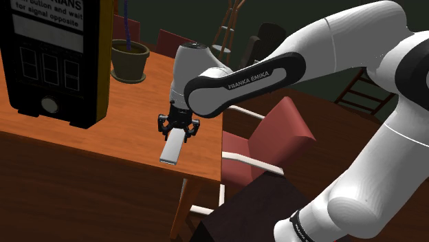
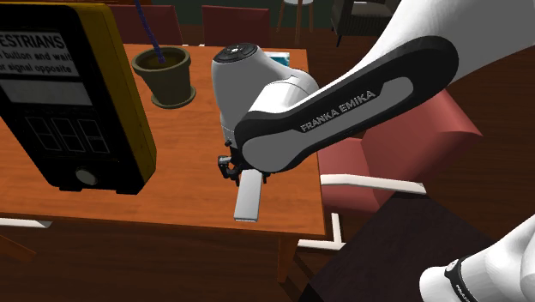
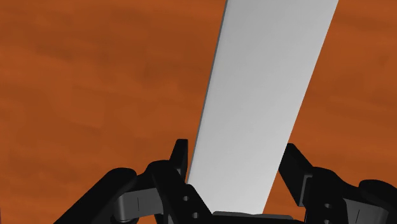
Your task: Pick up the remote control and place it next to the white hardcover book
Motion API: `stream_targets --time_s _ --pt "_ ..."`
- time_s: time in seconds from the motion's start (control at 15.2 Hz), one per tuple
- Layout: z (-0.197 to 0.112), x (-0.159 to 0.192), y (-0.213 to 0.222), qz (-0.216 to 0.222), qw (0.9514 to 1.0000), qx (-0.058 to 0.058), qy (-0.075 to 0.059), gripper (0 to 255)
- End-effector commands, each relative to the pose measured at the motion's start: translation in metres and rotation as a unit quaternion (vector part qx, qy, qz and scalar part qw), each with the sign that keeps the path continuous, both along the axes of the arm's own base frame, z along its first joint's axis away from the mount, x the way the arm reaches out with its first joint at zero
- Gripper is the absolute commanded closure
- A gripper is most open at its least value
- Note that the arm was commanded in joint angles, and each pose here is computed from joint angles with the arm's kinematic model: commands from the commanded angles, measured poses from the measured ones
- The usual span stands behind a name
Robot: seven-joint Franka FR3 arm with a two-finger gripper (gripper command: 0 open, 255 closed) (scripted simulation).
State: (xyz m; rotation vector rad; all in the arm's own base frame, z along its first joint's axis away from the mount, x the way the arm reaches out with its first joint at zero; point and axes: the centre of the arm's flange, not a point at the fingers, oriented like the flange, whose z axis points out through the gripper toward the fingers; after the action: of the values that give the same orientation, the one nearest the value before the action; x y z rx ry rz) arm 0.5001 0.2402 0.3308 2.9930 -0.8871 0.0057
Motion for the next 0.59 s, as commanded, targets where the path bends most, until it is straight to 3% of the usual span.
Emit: stream_targets --time_s 0.0,0.53 --pt "-0.0001 0.0 -0.0001 0.0 1.0 0.0 0.0 255" --pt "0.0051 -0.0001 0.0 0.0 1.0 0.0 0.0 255"
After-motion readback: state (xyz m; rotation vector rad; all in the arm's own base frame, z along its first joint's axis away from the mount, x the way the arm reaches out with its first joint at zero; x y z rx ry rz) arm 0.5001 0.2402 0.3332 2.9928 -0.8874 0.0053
